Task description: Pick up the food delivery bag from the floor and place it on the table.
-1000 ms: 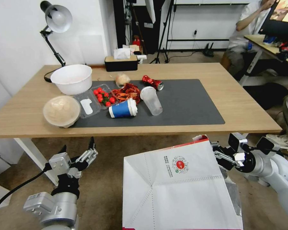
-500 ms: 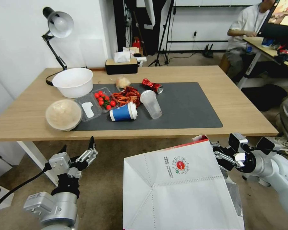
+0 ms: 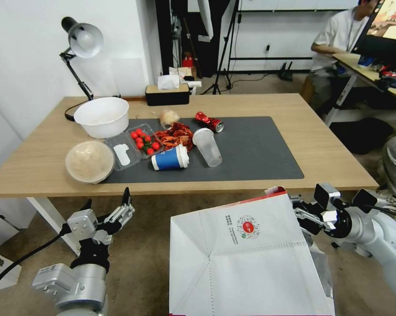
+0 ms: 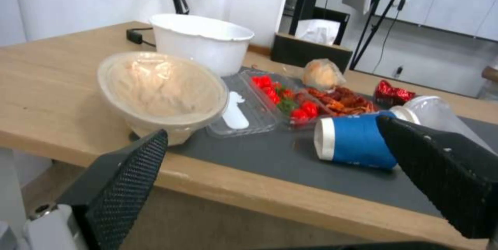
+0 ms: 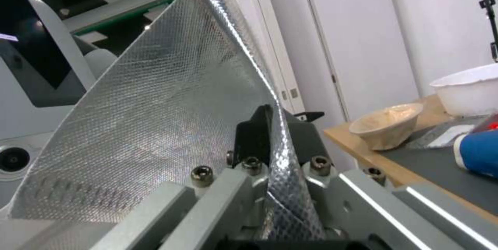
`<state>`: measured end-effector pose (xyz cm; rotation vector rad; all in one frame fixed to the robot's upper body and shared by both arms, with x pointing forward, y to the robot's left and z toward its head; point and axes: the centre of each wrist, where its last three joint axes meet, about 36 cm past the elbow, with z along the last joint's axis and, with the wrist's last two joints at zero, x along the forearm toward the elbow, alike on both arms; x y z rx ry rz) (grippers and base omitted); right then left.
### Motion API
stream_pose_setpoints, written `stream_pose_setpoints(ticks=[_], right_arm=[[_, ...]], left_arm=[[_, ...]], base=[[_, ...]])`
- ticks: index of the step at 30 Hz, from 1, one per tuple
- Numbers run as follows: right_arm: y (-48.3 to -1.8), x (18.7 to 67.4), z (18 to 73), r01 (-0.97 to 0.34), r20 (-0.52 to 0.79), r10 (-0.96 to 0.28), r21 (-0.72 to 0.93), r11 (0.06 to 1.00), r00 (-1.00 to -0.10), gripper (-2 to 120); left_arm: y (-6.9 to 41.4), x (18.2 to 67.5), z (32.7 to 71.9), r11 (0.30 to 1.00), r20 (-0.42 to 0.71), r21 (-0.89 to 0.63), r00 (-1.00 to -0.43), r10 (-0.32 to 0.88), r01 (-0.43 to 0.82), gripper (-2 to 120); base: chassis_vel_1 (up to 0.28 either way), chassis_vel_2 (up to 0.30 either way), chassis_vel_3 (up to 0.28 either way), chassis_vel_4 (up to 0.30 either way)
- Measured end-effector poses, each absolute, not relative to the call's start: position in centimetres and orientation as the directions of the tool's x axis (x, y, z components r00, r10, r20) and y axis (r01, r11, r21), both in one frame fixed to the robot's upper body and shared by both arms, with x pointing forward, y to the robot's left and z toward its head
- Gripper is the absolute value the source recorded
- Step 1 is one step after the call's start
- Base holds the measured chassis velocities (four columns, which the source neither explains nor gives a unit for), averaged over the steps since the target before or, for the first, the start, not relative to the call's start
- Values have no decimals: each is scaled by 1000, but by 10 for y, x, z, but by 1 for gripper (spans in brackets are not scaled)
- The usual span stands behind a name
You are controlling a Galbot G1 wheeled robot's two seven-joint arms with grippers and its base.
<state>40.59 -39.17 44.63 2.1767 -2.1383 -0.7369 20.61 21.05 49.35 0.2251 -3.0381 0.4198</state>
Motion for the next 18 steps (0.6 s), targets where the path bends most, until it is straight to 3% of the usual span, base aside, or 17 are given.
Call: stream_pose_setpoints(ticks=[11,18], right_arm=[[-392,406,446,-944,-324,-945,322,-67,-43,0],[-386,407,468,-952,-364,-920,303,29,-144,0]], left_arm=[[211,207,491,954,67,-264,-989,-131,-145,100],[212,207,487,953,55,-260,-988,-145,-154,100]], base=[[0,0,0,0],[0,0,0,0]])
